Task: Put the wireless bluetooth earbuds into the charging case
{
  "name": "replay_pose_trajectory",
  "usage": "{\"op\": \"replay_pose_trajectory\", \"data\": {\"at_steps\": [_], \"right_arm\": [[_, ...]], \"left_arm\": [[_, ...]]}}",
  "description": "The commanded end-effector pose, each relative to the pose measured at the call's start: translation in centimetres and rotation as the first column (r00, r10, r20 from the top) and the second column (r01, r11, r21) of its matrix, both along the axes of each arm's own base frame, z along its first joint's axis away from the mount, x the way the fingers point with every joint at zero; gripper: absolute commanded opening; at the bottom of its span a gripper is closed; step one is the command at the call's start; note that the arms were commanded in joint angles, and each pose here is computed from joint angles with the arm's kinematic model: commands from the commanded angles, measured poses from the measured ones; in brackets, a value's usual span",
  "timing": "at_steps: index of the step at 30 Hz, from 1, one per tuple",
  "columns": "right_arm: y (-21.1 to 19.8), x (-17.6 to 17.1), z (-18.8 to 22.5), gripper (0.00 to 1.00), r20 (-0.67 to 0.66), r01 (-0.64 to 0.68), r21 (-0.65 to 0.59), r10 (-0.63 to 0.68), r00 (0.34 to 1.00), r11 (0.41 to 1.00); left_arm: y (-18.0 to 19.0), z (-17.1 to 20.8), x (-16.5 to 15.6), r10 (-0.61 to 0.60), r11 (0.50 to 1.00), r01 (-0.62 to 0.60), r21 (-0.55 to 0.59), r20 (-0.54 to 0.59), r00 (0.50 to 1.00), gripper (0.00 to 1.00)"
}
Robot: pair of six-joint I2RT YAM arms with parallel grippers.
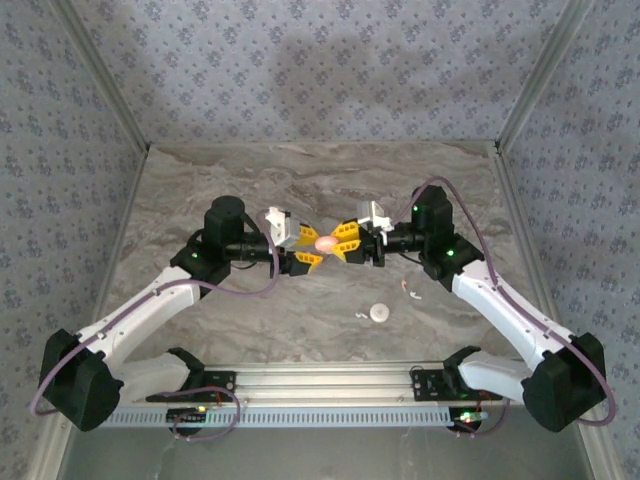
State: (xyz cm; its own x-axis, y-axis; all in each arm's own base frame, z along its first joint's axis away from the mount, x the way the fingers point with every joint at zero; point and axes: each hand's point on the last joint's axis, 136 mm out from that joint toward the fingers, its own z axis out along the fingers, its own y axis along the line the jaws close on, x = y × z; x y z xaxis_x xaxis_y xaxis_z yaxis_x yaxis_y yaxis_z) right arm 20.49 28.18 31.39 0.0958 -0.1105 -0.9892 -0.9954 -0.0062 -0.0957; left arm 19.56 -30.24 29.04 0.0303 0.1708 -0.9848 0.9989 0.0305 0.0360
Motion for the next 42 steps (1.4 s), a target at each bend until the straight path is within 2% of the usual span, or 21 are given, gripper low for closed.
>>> {"op": "replay_pose_trajectory", "data": {"at_steps": [1,4,12,15,18,22,28,37,42], "right_arm": [[0.3,-0.6,0.6,0.24,-0.002,-0.037,0.008,0.037,0.999,0.999],[0.5,-0.6,0.6,0.24,0.001,-0.041,0.006,0.041,0.999,0.999],[0.8,-0.7,0.4,0.25,-0.004,-0.053,-0.001,0.053,0.999,0.999],[0.9,-0.8,0.6,0.25,0.001,-0.056,0.002,0.056,0.998,0.998],[0.9,-0.8,0.9,0.25,0.006,-0.057,0.005,0.057,0.998,0.998],[0.9,-0.9,1.1,0.24,0.012,-0.056,0.010,0.056,0.998,0.998],[0.9,-0.9,1.2,0.25,0.011,-0.057,0.012,0.057,0.998,0.998],[0.8,-1.0,1.5,0.25,0.019,-0.051,0.016,0.051,0.999,0.999],[0.8,-0.9,1.4,0.25,0.016,-0.049,0.014,0.049,0.999,0.999]], "left_arm": [[-0.2,1.8,-0.3,-0.034,0.999,0.034,-0.026,0.022,0.999,0.44],[-0.2,2.0,-0.3,-0.033,0.999,0.034,-0.029,0.020,0.999,0.43],[-0.2,2.3,-0.3,-0.033,0.999,0.033,-0.028,0.016,0.999,0.31],[-0.2,2.1,-0.3,-0.033,0.999,0.033,-0.018,0.015,0.999,0.31],[-0.2,1.8,-0.3,-0.031,0.999,0.031,-0.009,0.014,0.999,0.38],[-0.2,1.3,-0.3,-0.030,1.000,0.030,-0.001,0.006,1.000,0.39],[-0.3,1.3,-0.3,-0.038,0.999,0.038,-0.009,0.001,0.999,0.34],[-0.6,1.0,-0.5,-0.053,0.999,0.053,-0.002,0.003,0.999,0.36],[-0.7,1.2,-0.5,-0.058,0.998,0.058,-0.007,0.003,0.998,0.28]]}}
